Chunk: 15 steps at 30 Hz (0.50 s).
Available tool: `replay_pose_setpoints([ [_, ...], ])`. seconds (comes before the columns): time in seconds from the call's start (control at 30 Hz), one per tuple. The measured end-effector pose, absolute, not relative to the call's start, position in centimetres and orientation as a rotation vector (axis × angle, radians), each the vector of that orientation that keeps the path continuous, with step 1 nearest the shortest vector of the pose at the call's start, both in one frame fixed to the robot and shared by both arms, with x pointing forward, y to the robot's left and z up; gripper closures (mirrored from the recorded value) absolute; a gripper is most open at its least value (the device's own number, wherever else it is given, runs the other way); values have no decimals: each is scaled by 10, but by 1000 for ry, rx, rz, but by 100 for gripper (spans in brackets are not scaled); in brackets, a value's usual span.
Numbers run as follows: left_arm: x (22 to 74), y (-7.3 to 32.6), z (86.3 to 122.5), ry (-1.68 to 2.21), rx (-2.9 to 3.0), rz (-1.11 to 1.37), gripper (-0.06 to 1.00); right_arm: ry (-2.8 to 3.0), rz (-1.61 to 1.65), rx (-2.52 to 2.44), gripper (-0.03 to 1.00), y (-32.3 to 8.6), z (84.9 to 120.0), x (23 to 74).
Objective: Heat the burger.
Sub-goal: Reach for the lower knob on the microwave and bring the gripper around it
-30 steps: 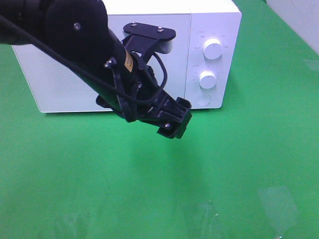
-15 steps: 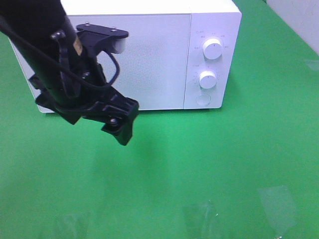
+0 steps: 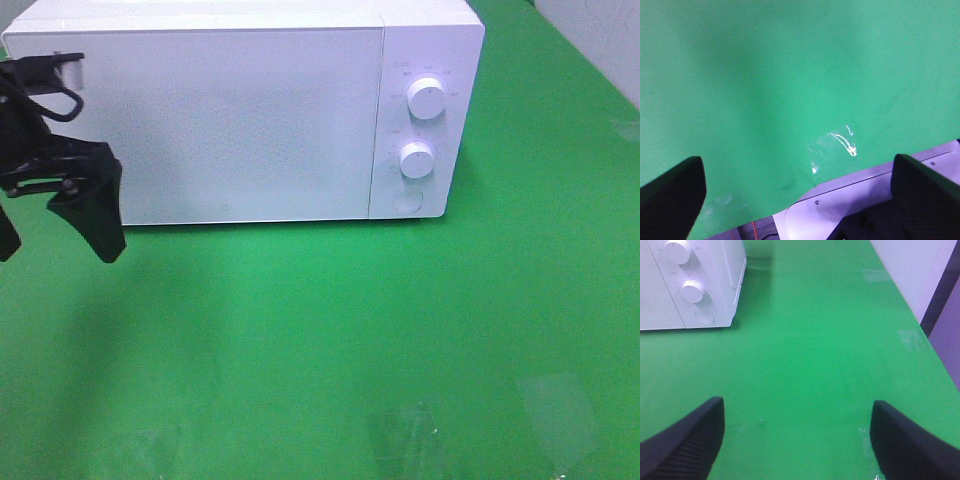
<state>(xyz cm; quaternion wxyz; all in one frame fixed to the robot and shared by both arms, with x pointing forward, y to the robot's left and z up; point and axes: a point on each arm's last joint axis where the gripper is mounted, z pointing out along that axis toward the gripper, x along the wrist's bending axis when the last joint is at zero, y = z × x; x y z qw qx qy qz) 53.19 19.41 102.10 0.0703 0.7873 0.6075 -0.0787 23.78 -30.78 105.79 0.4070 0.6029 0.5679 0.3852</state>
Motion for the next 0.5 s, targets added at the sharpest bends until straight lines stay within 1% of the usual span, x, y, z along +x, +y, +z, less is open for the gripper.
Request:
replay_pose_setpoints([
  [0.03, 532, 194, 1021, 1828, 2368, -237, 1, 1432, 971, 1520, 21, -308, 1058, 238],
  [0.07, 536, 207, 1022, 1860, 2332, -235, 1, 1432, 971, 1520, 21, -308, 1058, 238],
  [0.1, 536, 207, 1022, 1860, 2332, -235, 1, 1432, 971, 1520, 21, -308, 1058, 238],
  [0.17, 534, 230, 1032, 1916, 2251, -194, 1, 1432, 971, 1520, 21, -308, 1058, 238],
  [0.27, 528, 241, 1039, 1940, 2209, -168, 1, 1432, 971, 1520, 21, -308, 1058, 238],
  [0.33, 512, 262, 1047, 1995, 2136, -140, 1, 1432, 971, 1520, 21, -308, 1058, 238],
  [0.37, 512, 262, 1047, 1995, 2136, -140, 1, 1432, 971, 1520, 21, -308, 1058, 238],
  [0.4, 500, 275, 1049, 2035, 2091, -127, 1, 1432, 971, 1520, 21, -308, 1058, 238],
  [0.43, 500, 275, 1049, 2035, 2091, -127, 1, 1432, 971, 1520, 21, -308, 1058, 238],
  [0.5, 483, 287, 1054, 2067, 2036, -93, 1, 1432, 971, 1520, 21, -308, 1058, 238],
])
